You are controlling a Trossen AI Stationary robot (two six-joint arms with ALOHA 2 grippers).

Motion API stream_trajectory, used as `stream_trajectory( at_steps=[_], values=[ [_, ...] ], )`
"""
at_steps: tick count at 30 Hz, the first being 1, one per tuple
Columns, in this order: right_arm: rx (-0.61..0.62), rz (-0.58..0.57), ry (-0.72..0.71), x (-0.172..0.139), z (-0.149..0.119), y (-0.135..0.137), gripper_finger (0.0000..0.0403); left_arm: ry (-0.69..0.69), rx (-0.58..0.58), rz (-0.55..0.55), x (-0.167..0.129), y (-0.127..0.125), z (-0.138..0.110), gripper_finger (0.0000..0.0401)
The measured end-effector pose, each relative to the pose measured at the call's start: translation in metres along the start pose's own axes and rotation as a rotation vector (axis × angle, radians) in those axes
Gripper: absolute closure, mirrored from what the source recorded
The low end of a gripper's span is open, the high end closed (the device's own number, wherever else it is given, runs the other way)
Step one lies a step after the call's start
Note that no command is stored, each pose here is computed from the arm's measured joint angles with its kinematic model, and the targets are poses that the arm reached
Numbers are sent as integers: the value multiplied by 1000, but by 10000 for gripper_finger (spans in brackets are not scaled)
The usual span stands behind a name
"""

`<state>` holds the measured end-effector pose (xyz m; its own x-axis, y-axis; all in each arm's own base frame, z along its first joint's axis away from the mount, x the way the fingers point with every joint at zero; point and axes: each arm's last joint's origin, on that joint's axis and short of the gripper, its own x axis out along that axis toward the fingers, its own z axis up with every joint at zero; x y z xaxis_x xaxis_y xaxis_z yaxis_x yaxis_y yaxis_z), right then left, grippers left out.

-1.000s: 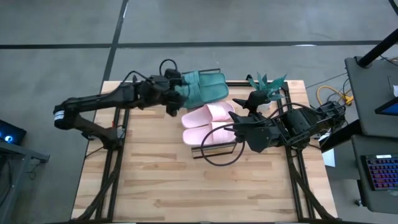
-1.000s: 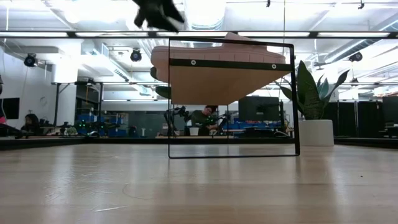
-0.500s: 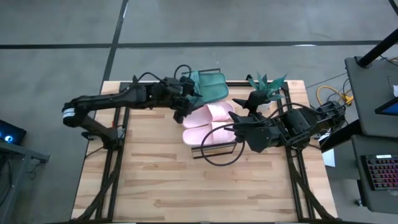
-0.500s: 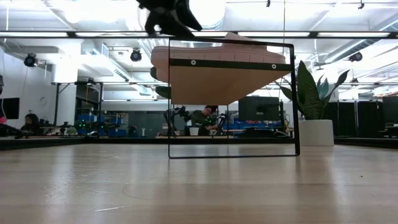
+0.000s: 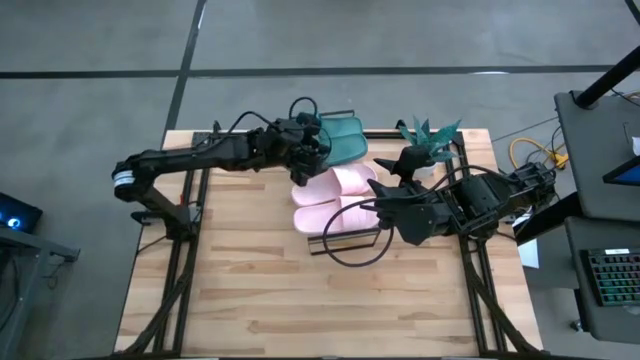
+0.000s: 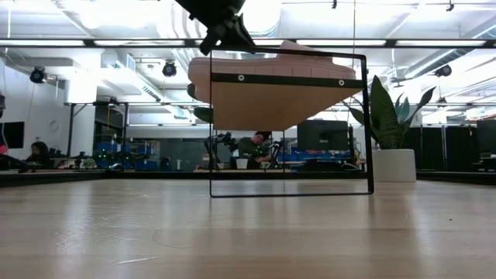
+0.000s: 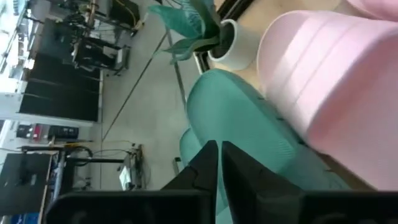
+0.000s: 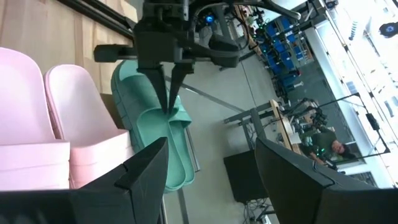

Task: Pick and place slides into the shelf
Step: Put the green slide on the shelf

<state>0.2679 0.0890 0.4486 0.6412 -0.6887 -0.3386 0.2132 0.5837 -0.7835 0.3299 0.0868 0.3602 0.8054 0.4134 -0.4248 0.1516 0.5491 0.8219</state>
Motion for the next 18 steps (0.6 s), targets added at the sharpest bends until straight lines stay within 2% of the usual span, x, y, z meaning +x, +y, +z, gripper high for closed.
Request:
stream_trajectory(
  at_steps=[18],
  values=[
    [4,0,0,0,0,0,172,90,1,-147,39,-20,-22,401]
  ],
)
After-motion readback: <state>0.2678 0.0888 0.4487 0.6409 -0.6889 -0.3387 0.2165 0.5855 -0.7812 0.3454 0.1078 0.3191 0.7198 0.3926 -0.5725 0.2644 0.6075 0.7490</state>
